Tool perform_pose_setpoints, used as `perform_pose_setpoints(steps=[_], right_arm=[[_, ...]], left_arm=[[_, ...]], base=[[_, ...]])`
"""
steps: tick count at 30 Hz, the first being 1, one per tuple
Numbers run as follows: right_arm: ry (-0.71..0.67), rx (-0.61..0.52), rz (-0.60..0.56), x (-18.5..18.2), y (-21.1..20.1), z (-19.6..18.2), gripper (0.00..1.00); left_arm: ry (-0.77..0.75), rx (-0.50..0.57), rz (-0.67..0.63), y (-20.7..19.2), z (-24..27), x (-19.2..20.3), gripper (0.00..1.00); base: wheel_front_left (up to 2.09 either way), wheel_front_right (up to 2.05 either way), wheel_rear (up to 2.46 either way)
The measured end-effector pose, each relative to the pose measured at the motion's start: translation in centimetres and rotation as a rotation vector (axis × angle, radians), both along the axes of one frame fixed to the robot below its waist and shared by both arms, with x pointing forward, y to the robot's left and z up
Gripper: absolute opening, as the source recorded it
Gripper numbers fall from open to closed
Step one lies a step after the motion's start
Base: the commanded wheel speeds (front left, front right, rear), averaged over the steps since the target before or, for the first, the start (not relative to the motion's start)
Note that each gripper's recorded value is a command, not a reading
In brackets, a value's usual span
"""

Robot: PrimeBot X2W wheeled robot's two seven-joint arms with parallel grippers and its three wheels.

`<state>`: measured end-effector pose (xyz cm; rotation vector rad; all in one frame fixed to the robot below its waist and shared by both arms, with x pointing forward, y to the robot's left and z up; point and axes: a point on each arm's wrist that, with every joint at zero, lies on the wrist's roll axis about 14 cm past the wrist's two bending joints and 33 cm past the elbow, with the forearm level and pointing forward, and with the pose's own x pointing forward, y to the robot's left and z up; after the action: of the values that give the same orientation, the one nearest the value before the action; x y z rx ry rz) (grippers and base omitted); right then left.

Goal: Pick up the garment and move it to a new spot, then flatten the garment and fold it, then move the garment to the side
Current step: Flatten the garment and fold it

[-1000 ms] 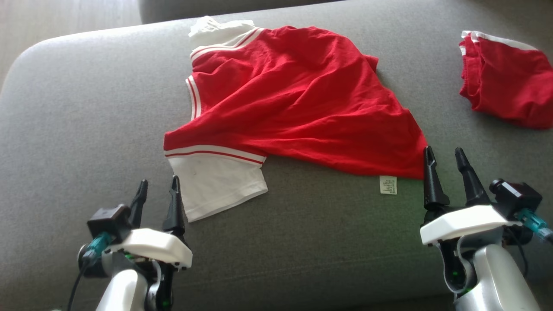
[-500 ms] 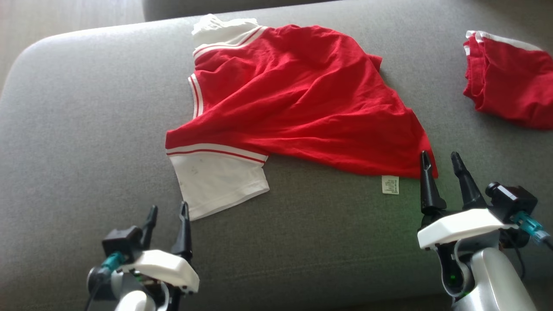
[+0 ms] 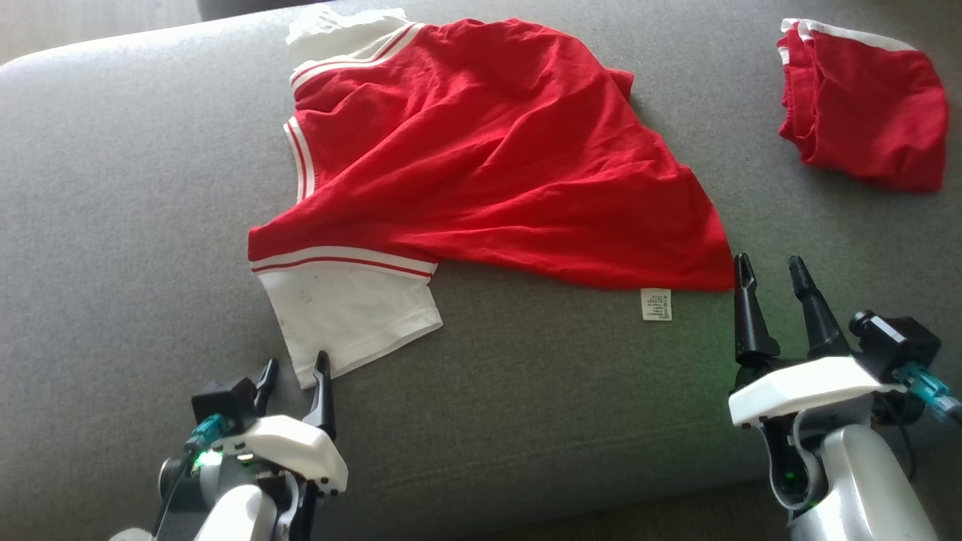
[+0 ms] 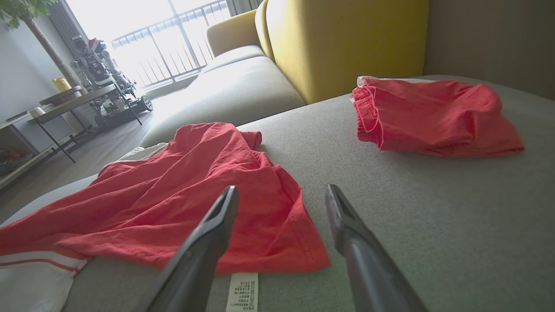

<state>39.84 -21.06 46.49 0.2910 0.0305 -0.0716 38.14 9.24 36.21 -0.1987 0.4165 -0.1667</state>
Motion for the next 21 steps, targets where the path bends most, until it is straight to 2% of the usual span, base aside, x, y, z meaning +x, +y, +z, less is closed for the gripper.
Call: perform_pose_setpoints(steps=[8, 9, 10, 11, 12, 21], right_arm=[[0.003, 0.0, -0.013, -0.2, -0.4, -0.1, 1.0], [0.002, 0.0, -0.013, -0.1, -0.4, 0.0, 1.0], [0.001, 0.001, -0.012, -0.1, -0.4, 0.0, 1.0], [0.0, 0.001, -0.011, -0.1, -0.4, 0.0, 1.0], [-0.001, 0.001, -0.011, -0.1, -0.3, 0.1, 1.0], [-0.006, 0.015, -0.01, -0.2, -0.2, 0.3, 1.0]], left_arm=[[0.022, 0.021, -0.012, -0.3, -0.8, 0.5, 1.0], [0.022, 0.02, -0.017, -0.4, -0.8, 0.5, 0.84], [0.021, 0.019, -0.018, -0.5, -0.7, 0.5, 0.41], [0.023, 0.02, -0.015, -0.4, -0.7, 0.5, 0.08], [0.023, 0.023, -0.016, -0.3, -0.7, 0.6, 0.0], [-0.004, 0.007, -0.023, -0.6, 0.5, 0.3, 0.0]], base=[[0.0, 0.0, 0.0], [0.0, 0.0, 0.0], [0.0, 0.0, 0.0], [0.0, 0.0, 0.0], [0.0, 0.0, 0.0], [0.0, 0.0, 0.0]])
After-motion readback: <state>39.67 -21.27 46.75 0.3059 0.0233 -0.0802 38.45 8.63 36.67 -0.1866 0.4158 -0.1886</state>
